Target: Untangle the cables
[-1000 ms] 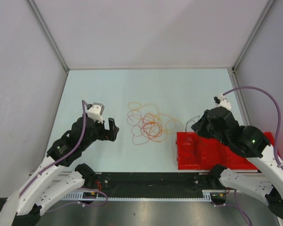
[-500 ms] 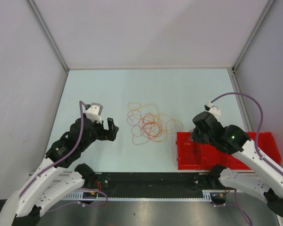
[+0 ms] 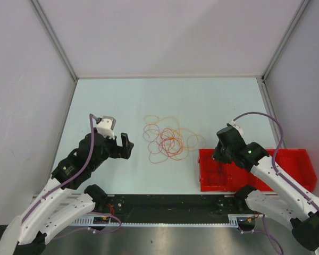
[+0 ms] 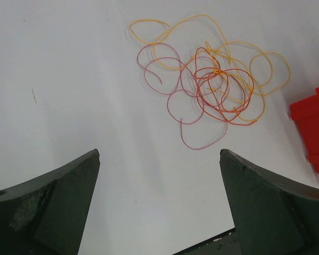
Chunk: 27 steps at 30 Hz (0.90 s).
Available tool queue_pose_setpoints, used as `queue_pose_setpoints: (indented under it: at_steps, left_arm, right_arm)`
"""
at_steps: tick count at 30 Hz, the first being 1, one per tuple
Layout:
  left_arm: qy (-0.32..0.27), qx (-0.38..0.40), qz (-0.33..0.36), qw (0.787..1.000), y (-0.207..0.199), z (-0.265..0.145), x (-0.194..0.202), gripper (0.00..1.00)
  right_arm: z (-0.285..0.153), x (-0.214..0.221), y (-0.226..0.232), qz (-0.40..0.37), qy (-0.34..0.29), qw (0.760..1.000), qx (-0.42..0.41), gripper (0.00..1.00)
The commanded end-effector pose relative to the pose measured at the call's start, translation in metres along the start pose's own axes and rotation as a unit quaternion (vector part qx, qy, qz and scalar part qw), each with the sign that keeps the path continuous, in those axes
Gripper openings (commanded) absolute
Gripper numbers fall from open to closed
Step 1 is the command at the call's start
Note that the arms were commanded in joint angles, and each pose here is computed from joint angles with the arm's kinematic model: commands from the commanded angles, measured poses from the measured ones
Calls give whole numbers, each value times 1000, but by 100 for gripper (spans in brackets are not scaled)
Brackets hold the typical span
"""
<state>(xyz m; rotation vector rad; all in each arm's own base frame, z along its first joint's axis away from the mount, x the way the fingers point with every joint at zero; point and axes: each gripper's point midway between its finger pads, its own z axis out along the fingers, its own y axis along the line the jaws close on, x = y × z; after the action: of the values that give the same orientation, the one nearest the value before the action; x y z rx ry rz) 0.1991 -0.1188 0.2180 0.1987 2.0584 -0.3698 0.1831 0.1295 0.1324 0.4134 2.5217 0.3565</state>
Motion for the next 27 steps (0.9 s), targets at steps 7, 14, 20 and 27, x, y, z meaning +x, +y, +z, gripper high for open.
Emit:
queue_pose_setpoints:
  at_steps: [7, 14, 20, 27]
  left_arm:
    - [-12, -7, -9, 1000, 1, 3, -6, 100]
    - [-11, -9, -9, 1000, 2, 4, -5, 100]
    - [-11, -9, -8, 1000, 2, 4, -5, 100]
    - [-10, -6, -8, 1000, 1, 4, -5, 100]
  right_arm:
    - [27, -3, 12, 13, 26, 996, -88, 0]
    - [36, -3, 17, 5, 25, 994, -102, 0]
    - [45, -5, 18, -22, -6, 991, -129, 0]
    - [62, 19, 2, -9, 3, 992, -125, 0]
